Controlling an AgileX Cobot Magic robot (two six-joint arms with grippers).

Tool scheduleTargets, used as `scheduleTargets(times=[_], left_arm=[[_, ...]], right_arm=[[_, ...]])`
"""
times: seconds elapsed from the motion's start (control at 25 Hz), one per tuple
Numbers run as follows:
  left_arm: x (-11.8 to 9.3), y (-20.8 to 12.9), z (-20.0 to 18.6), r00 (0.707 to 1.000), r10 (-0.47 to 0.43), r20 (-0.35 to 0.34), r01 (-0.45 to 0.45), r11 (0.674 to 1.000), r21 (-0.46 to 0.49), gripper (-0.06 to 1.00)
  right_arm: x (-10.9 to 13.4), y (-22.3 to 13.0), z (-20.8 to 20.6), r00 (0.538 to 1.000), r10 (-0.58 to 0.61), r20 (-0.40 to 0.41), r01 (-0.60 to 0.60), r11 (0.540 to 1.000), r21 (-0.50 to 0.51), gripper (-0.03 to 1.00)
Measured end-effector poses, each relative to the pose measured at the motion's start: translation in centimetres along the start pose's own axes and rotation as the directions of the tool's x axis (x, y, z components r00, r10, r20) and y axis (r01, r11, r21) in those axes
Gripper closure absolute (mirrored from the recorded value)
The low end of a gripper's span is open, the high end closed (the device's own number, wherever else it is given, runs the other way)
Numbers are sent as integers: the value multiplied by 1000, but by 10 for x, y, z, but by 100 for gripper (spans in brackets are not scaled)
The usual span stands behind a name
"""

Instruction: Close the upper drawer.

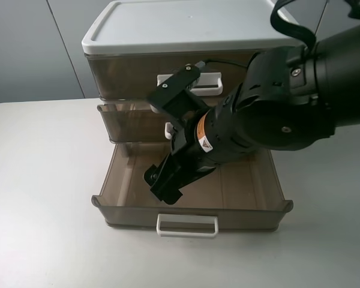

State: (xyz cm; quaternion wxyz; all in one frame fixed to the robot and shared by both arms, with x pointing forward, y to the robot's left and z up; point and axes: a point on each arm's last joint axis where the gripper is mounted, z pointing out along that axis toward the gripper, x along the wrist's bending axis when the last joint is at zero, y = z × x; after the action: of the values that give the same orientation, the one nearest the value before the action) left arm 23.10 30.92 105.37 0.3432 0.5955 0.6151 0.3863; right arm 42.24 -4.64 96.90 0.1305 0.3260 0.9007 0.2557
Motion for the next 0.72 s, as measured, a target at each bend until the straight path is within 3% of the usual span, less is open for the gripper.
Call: scheduleTargets(times=[0.72], left_arm=[[0,0,0,1000,-2,0,2,1000,0,20]], right_arm=[[-3,11,10,999,-8,-36,3,992,-129,27]])
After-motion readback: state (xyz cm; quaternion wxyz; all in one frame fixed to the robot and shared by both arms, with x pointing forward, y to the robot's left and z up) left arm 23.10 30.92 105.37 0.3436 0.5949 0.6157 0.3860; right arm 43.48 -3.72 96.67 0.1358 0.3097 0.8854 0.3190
